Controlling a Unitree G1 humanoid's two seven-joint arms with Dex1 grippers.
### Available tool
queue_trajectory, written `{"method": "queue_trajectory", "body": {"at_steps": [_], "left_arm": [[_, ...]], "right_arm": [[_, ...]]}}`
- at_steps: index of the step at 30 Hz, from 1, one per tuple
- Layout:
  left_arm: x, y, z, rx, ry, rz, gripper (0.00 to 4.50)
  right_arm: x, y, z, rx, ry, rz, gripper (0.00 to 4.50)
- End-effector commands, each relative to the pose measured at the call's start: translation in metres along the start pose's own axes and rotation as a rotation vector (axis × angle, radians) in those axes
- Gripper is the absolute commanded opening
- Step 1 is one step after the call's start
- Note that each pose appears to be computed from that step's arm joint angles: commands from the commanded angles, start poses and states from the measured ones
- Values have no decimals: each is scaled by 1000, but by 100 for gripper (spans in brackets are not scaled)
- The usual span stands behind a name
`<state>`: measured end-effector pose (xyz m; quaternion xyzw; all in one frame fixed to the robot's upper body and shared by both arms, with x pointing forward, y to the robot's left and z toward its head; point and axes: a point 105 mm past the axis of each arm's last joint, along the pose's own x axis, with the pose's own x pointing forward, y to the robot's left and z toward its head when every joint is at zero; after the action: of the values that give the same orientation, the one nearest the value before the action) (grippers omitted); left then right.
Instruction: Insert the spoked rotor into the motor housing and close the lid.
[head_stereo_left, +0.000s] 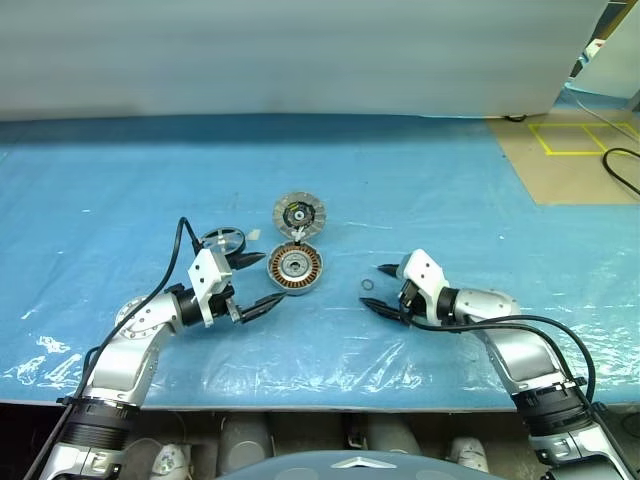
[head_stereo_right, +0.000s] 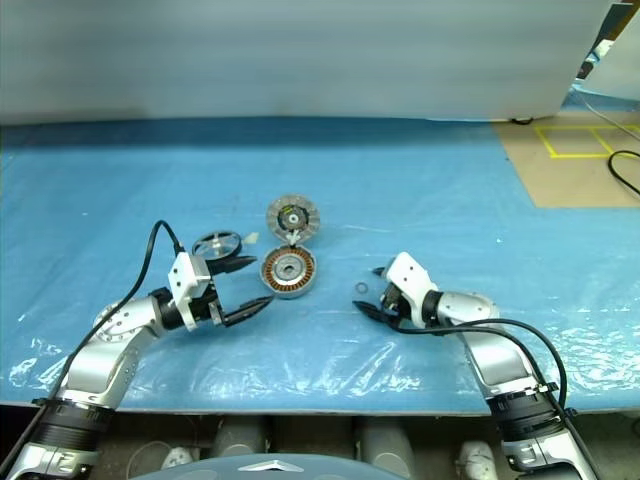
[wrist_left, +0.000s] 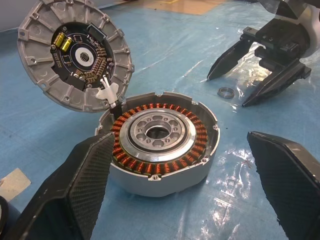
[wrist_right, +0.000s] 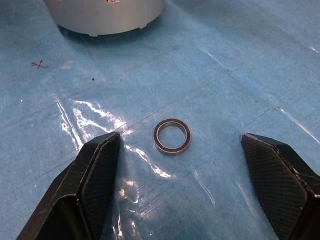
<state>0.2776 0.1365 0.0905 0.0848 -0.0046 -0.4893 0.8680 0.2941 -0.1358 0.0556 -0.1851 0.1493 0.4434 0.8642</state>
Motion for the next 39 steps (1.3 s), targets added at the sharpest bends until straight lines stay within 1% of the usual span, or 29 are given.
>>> {"method": "queue_trajectory", "body": {"at_steps": [1,2,3,4,7,9,11,14,18,20,26,30,32,33,35,37,39], "left_arm": [[-4,3,8,30,-16,15,450],[-4,3,8,30,-16,17,450],[-5,3,8,29,-15,18,450],[-5,4,7,29,-13,19,450],[-6,4,7,29,-11,21,450],[-8,7,8,34,-14,33,450],[-11,9,10,39,-18,46,450],[-15,8,10,40,-13,57,450],[-20,6,8,40,-5,79,450],[-23,5,8,40,-4,94,450],[-28,-1,5,27,1,126,450],[-28,-3,4,24,4,128,450],[-24,-3,7,29,-3,121,450],[-23,-2,9,31,-10,118,450],[-20,0,11,32,-17,112,450],[-17,0,12,32,-20,104,450],[-13,0,12,30,-22,85,450]], "right_arm": [[1,-7,27,-43,-84,-8,410],[0,-10,36,-55,-102,-5,410],[-2,-12,52,-95,-130,11,410],[-3,-13,64,-124,-147,25,410],[-5,-6,104,-176,-207,116,410],[-2,9,116,-262,-154,239,410],[9,18,118,-351,-72,317,410],[26,26,117,-462,17,387,410],[44,40,118,-545,59,483,410],[52,45,113,-593,89,513,410],[53,55,100,-645,118,590,410],[54,56,103,-655,104,592,410],[58,53,121,-615,7,533,410],[58,49,135,-550,-63,498,410],[51,37,152,-442,-170,433,410],[44,25,156,-388,-216,370,410],[33,9,150,-335,-238,275,410]]}}
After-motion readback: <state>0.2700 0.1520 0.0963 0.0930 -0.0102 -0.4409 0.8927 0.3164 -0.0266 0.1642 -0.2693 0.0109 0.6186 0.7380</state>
